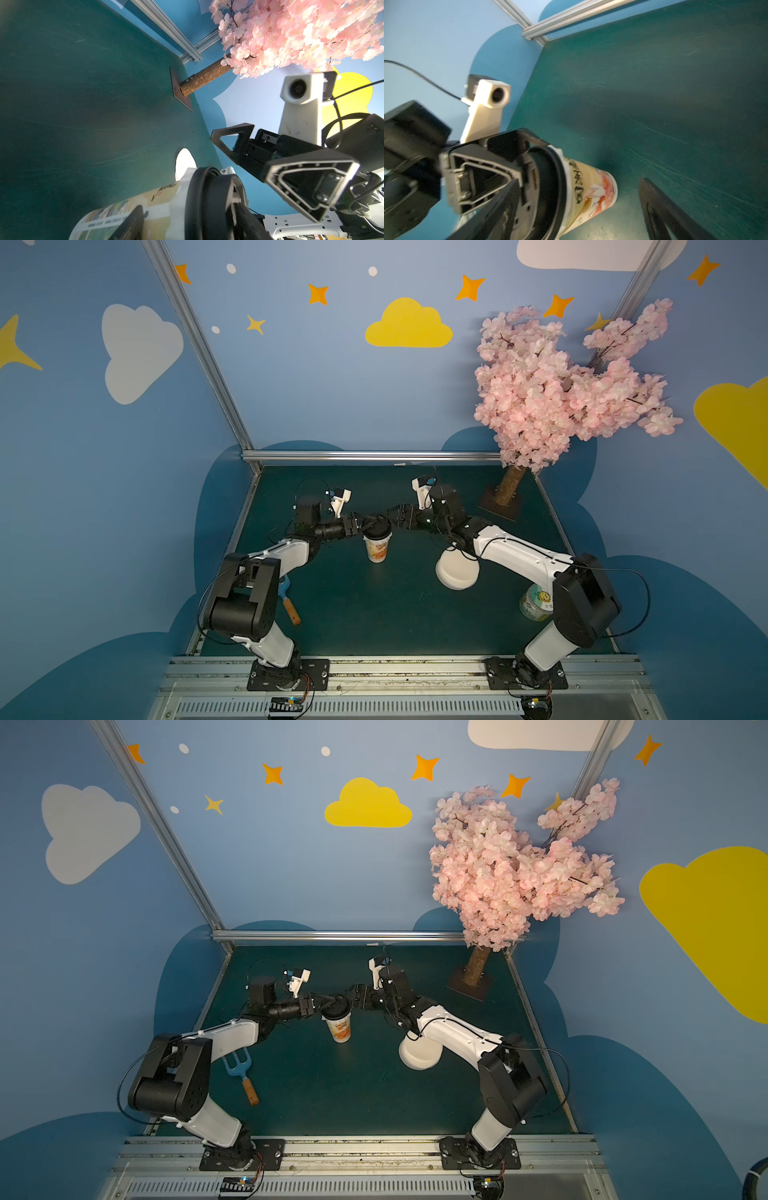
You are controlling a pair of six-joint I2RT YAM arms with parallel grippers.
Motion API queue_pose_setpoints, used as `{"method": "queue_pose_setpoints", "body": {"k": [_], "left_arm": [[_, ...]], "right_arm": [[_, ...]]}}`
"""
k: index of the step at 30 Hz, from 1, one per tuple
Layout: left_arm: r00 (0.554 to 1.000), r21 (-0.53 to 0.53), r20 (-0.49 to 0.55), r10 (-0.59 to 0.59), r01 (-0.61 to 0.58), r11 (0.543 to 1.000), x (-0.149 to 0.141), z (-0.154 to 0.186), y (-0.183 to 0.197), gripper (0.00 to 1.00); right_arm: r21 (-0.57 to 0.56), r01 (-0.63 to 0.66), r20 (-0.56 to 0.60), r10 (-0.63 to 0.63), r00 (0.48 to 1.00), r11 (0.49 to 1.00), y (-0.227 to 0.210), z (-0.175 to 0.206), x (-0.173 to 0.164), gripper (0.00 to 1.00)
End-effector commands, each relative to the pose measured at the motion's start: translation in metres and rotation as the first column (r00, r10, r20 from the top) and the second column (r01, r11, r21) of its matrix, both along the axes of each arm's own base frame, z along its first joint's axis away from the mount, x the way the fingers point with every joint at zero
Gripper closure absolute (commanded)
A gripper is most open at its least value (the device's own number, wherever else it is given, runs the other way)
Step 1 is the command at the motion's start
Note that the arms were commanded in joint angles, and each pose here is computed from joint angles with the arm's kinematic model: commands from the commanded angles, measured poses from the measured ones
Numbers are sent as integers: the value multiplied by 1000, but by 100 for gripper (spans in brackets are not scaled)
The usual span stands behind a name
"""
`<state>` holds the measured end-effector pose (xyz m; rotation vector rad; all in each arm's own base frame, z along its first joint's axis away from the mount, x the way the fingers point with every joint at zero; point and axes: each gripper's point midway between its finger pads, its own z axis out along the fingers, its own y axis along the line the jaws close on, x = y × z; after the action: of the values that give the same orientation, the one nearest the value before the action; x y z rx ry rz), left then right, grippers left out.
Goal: Put the leak-proof paper on the milk tea cups
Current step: Secure the cup lid on the cup.
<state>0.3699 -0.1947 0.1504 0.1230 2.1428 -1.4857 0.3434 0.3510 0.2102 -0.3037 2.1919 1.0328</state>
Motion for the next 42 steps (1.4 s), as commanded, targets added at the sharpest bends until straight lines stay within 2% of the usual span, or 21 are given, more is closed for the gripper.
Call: {"method": "queue_pose_setpoints", "body": {"k": [1,5,7,12,20,24,35,38,42], "left_arm": [[881,305,-443,165,-25,952,-61,-145,30,33],[883,314,-437,171,-28,949,-61,-143,31,33],[883,314,-437,170,-27,949,-60,-143,31,33],[882,312,-440,168,-25,950,-61,-144,31,33],[883,309,-441,164,-22,951,-60,-145,30,33],[881,307,-446,161,-19,951,-61,-147,30,33],[881,306,-445,159,-17,952,-61,-147,30,33],[881,307,-445,160,-18,952,-61,-147,30,33],[881,308,-446,160,-17,951,-61,-148,30,33]], "right_arm": [[83,-188,-47,192,980,979,8,-1,-49,10],[196,-193,-41,205,978,961,4,-13,-70,10],[213,-227,-36,240,970,950,9,-18,-78,11],[246,-257,-71,282,957,935,25,-25,-74,13],[261,-215,-50,235,971,941,24,-17,-58,13],[204,-172,-79,191,978,964,21,-33,-47,13],[178,-73,-181,105,978,981,12,-79,-27,14],[129,-26,-264,59,963,991,4,-99,-30,14],[43,97,-388,-73,919,994,-20,-133,-38,14]]}}
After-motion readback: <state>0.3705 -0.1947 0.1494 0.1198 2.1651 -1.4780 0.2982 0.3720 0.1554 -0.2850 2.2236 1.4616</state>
